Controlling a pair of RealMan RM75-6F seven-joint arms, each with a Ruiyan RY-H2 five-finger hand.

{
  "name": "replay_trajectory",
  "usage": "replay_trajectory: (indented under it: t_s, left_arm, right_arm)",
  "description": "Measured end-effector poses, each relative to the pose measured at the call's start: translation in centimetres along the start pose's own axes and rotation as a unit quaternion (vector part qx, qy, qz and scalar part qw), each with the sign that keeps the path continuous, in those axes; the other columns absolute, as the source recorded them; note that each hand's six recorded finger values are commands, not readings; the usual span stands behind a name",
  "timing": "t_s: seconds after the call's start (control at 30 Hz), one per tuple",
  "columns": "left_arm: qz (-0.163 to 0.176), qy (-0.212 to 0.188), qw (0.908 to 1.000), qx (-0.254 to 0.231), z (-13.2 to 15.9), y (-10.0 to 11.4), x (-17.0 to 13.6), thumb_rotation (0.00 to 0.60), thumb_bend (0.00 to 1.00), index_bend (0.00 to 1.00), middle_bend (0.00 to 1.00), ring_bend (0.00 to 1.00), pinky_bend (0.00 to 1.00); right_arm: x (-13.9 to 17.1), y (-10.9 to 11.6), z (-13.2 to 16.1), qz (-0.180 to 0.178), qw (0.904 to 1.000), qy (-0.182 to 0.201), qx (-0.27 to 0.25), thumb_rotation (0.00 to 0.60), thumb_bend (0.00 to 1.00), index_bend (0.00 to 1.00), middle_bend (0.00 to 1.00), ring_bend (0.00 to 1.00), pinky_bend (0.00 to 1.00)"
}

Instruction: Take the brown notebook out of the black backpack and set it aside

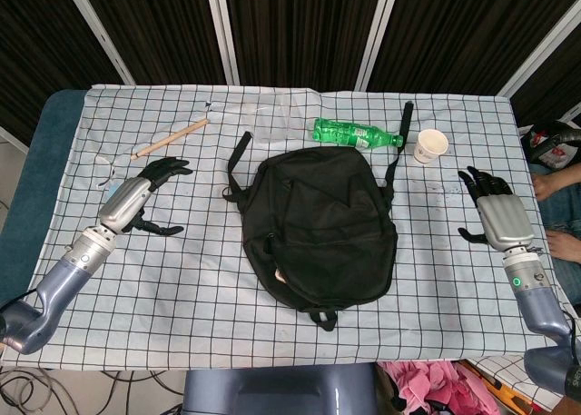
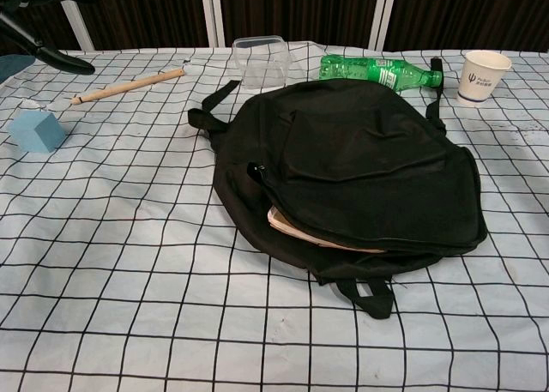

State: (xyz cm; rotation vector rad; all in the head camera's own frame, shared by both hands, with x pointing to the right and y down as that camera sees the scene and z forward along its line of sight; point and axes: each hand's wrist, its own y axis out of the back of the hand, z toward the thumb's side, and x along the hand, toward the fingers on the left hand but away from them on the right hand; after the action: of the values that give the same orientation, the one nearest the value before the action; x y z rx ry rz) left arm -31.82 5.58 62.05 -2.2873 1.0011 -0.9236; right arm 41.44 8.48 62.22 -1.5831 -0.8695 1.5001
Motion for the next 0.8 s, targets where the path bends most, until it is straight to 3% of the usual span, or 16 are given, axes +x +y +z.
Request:
replay_trajectory:
  t_s: [0.17, 0.8]
  left_arm:
    - [0.000, 0.002, 0.9995, 0.033, -0.1, -0.4, -0.2, 0.600, 0.07, 0.19, 0.11, 0.00, 0.05]
    - [-0.004, -0.007, 0.9991, 0.041, 0.4, -0.4, -2.2, 0.600, 0.07, 0.19, 0.11, 0.00, 0.05]
  right_arm:
    - [0.5, -0.2, -0.6, 0.010, 0.9999, -0.005, 0.005, 0.600, 0.17, 0.00, 0.02, 0.07, 0.10]
    - [1.5, -0.5, -0.1, 0.021, 0.9996, 0.005, 0.017, 0.600, 0.17, 0.00, 0.02, 0.07, 0.10]
